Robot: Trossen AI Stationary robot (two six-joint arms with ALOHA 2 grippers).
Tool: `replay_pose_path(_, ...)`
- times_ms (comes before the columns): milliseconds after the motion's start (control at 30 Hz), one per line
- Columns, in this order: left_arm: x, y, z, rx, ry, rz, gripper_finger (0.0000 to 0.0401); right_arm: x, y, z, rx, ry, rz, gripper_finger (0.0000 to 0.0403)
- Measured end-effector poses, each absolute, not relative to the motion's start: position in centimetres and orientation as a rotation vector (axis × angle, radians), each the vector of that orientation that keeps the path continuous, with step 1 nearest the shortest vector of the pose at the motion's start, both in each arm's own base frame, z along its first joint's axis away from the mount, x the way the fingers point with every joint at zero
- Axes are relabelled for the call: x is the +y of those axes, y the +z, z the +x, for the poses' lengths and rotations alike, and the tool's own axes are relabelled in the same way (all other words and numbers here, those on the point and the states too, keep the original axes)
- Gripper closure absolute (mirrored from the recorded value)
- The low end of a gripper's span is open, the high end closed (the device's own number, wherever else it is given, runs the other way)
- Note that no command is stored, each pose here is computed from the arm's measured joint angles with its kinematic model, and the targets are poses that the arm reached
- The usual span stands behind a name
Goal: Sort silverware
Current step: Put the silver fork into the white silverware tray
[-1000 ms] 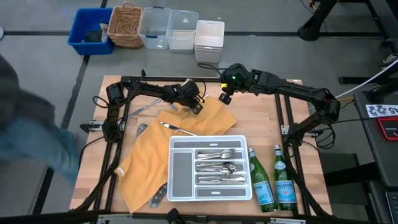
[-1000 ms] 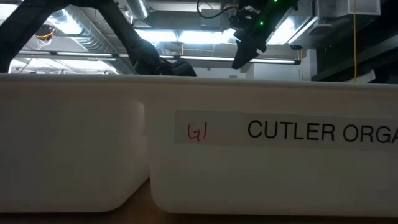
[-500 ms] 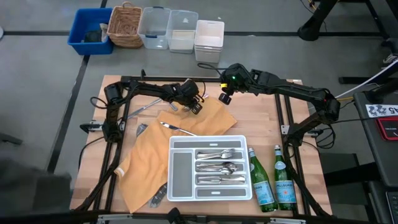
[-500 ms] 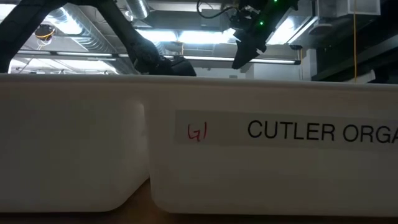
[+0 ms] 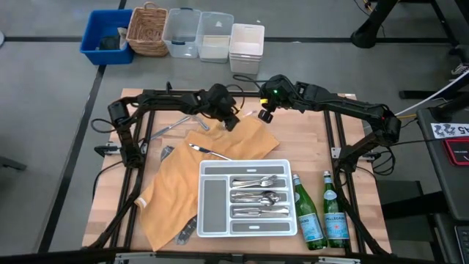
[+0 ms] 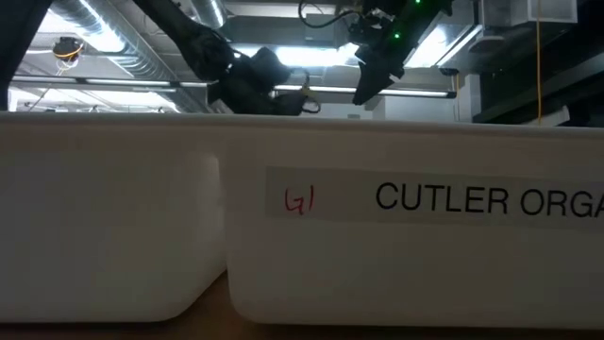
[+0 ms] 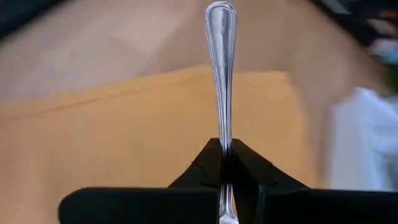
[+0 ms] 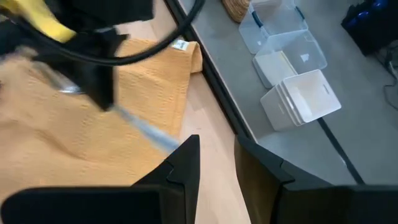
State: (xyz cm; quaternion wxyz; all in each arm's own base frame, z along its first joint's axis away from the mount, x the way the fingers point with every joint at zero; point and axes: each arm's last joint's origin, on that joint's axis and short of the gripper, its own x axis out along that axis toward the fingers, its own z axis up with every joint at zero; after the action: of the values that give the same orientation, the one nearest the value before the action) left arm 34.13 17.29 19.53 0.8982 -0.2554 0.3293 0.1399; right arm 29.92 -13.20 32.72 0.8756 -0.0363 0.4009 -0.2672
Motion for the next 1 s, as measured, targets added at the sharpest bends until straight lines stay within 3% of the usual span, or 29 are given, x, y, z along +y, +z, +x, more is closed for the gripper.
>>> replay_pose_path(233,14.7,20.3,35.1,0.66,0.013,-0.57,0.039,-13.3,32.8,29.8,0.848,-0.601,-0.115,0.0302)
replay_pose_path(600,7.7,21.1,37.9,0.595,-0.236,-0.349,0.0385,-13.4,32.8,29.9,0.843,-0.605,-0.116,0.0302)
replay_pose_path(1000,3.6,21.5,39.0,0.55,-0.258,-0.202,0.0383,-13.4,32.8,29.9,0.843,-0.605,-0.116,0.0302)
